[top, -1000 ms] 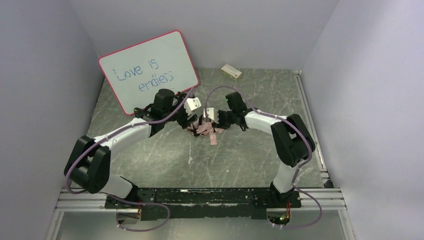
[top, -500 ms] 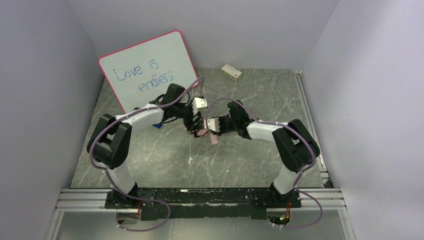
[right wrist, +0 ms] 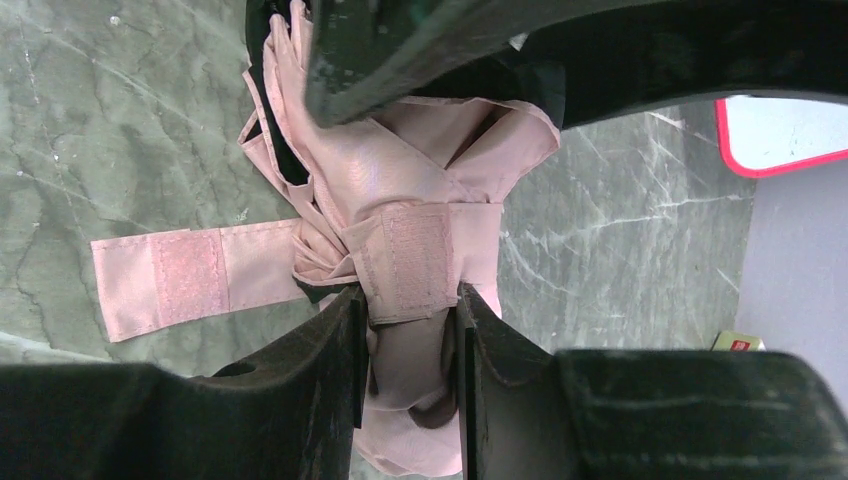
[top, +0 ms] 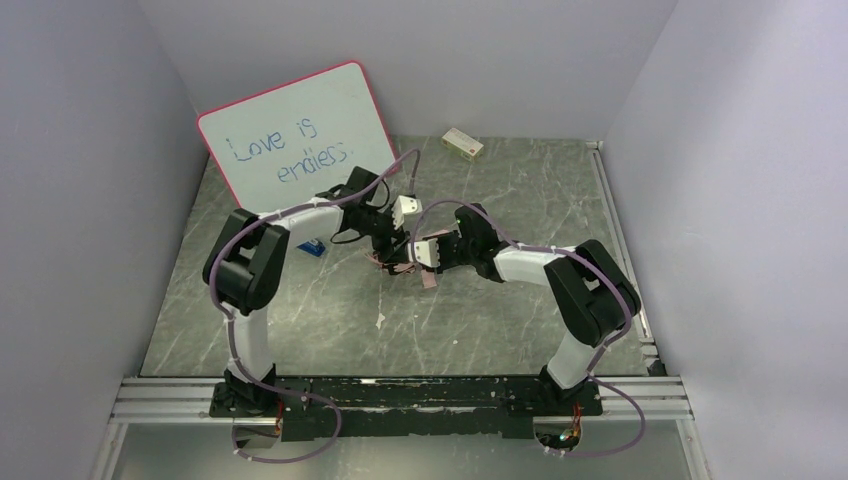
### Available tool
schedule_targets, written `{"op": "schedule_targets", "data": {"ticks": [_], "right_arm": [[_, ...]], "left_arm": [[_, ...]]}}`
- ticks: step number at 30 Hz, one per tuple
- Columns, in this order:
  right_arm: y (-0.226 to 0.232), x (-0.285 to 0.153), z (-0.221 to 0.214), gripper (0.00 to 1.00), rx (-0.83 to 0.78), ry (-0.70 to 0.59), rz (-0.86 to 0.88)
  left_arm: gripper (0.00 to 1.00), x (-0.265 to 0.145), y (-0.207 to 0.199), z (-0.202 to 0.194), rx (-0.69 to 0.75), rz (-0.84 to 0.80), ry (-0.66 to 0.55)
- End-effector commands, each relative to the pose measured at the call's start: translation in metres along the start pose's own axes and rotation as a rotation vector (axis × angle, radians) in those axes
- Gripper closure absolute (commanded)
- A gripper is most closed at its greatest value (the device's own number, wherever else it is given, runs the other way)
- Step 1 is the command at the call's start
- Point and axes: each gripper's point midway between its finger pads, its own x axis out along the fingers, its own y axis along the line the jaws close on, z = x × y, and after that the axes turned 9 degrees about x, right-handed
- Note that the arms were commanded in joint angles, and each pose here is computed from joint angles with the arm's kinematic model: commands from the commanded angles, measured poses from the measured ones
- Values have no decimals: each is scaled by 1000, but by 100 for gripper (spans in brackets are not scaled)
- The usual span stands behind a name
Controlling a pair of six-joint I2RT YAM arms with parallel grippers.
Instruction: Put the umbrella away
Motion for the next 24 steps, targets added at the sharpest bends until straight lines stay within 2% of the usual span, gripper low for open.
{"op": "schedule_targets", "data": {"ticks": [1,18,24], "right_arm": [[46,-2,-45,75,61,161,106],[48,-2,-40,75,37,148,96],[47,-2,-38,75,29,136,87]], "left_arm": [[25,5,-7,-12,-44,-54,22],[32,28,-8,-28,-162,-91,71],[44,32,-5,-38,-178,-60,122]]}}
